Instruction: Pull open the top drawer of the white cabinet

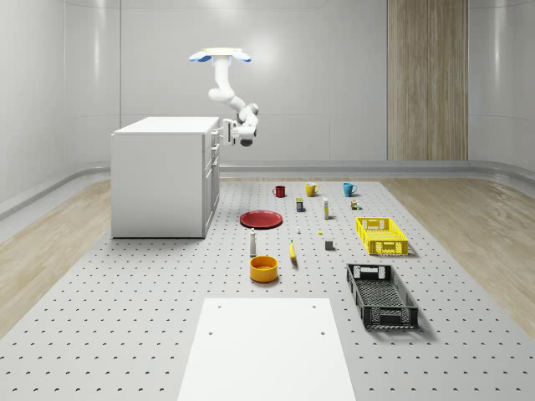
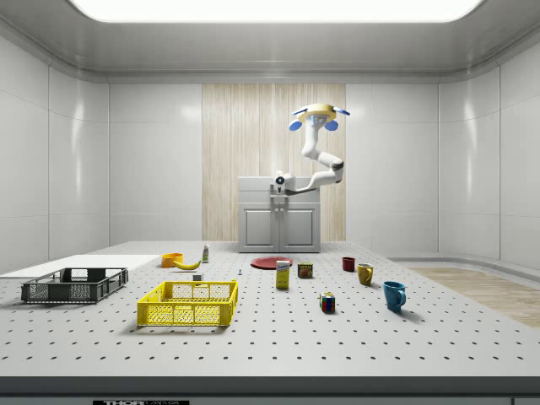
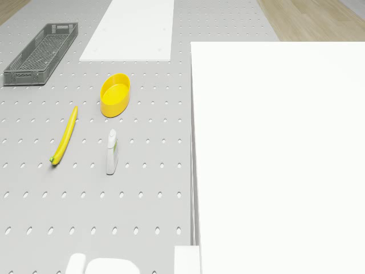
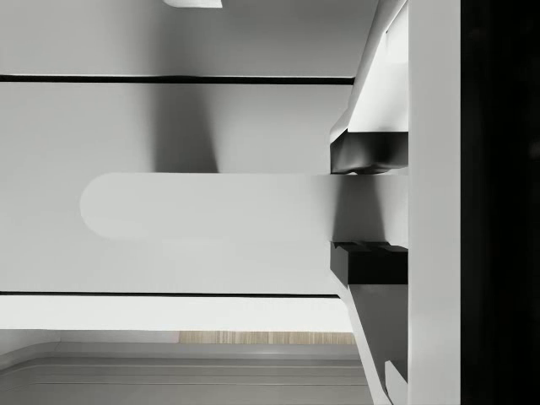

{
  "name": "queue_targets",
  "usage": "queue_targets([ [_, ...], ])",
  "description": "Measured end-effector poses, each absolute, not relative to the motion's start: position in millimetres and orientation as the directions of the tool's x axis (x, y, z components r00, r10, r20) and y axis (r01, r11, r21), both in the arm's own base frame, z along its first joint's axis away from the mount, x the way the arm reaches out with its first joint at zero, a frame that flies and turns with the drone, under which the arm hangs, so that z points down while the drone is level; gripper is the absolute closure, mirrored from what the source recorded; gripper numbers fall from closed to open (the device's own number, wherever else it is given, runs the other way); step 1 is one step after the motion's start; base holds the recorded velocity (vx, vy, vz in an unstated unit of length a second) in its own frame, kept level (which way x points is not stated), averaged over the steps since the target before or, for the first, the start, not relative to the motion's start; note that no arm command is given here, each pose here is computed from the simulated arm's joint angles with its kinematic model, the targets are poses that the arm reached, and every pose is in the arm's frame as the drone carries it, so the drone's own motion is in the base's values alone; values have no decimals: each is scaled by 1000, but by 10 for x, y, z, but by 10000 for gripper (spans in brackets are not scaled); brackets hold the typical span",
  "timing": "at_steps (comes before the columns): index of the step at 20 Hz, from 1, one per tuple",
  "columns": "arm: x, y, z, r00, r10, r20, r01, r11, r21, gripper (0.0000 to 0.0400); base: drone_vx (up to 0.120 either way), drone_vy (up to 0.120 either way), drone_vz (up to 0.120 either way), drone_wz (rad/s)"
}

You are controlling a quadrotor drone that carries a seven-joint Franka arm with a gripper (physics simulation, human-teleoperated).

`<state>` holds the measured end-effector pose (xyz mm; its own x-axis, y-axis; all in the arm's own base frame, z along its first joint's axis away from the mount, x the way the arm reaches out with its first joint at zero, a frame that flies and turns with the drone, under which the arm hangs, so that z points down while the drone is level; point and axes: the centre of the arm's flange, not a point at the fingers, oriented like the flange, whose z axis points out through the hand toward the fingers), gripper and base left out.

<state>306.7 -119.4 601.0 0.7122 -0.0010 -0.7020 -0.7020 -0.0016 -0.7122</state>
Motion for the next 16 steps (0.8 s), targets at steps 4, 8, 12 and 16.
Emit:
queue_targets([
  [4,3067,-1269,6010,711,-1,-704,-704,-2,-711,289,0,0,0,0],
  [8,3067,-1344,6010,710,-1,-705,-705,-1,-710,293,0,0,0,0],
  [12,3067,-1398,6010,709,-1,-705,-705,-1,-709,294,0,0,0,0],
  [16,3067,-1458,6010,708,-1,-706,-706,-1,-708,295,0,0,0,0],
])
